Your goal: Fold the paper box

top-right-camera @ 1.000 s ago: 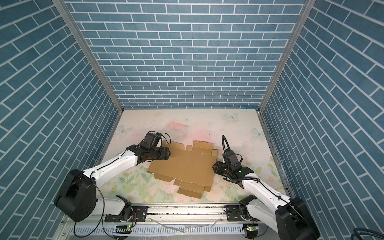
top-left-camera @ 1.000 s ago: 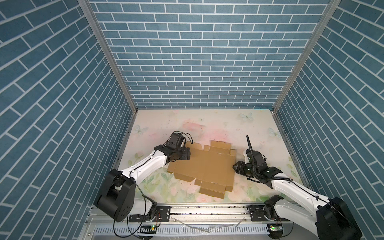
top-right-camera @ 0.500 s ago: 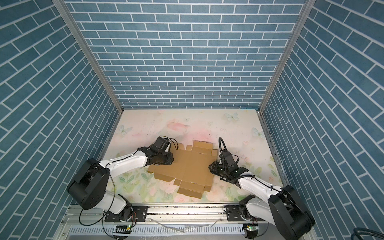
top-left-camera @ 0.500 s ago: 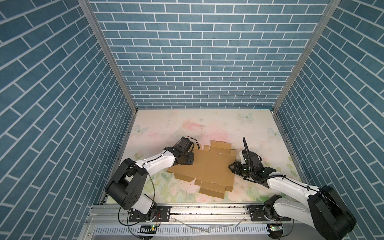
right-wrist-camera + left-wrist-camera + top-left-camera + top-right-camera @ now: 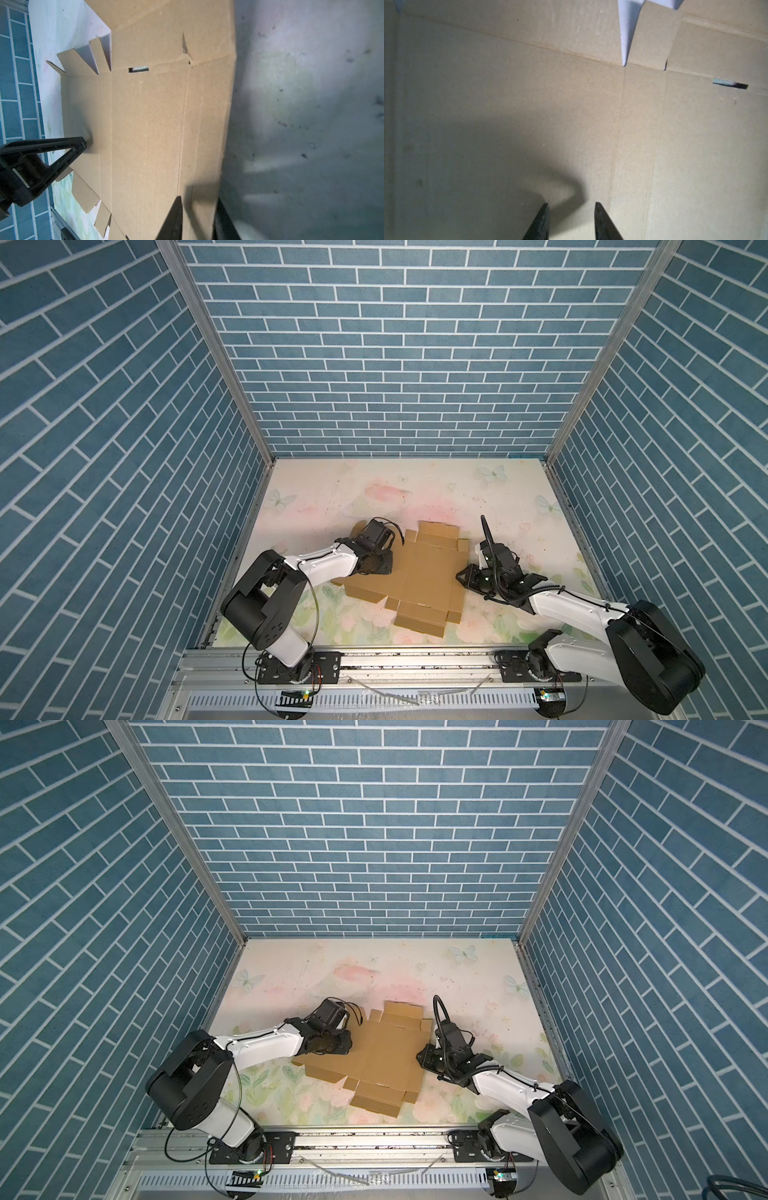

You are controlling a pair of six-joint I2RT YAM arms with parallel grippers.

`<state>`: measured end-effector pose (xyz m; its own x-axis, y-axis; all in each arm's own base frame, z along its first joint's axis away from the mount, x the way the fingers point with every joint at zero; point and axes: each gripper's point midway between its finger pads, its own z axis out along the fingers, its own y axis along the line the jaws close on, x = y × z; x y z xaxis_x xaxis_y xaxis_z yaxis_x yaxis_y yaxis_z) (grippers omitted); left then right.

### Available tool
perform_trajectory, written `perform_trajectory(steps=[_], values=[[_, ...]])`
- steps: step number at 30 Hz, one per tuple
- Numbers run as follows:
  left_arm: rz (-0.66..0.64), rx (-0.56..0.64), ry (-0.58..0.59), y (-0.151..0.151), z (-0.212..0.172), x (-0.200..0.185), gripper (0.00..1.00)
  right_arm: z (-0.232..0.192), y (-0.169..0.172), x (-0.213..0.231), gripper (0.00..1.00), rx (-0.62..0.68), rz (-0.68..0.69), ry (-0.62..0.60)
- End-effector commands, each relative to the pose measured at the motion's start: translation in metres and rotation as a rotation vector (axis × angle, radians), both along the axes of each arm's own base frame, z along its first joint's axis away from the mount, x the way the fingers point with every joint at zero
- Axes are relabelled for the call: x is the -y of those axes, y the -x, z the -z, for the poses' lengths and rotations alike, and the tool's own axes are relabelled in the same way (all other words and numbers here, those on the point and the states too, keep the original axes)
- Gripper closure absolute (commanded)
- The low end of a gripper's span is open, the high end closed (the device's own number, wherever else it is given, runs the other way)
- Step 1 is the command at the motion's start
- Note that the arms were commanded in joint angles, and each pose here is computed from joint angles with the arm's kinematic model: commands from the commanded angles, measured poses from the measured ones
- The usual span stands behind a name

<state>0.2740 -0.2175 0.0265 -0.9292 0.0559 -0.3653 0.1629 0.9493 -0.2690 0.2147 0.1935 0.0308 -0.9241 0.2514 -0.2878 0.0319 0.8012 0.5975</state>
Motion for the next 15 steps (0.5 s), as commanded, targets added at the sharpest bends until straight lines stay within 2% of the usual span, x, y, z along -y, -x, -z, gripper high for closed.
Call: perform_trajectory(steps=[1, 15], values=[[-0.001, -0.019, -0.008, 0.0050, 0.0098, -0.0001, 0.63, -0.0158, -0.0094, -0.0124, 0.77, 0.027, -0.010, -0.036], [0.005, -0.016, 0.009, 0.0048, 0.0086, 0.0037, 0.63, -0.0214, -0.0141, -0.0189, 0.88, 0.032, -0.074, 0.001]])
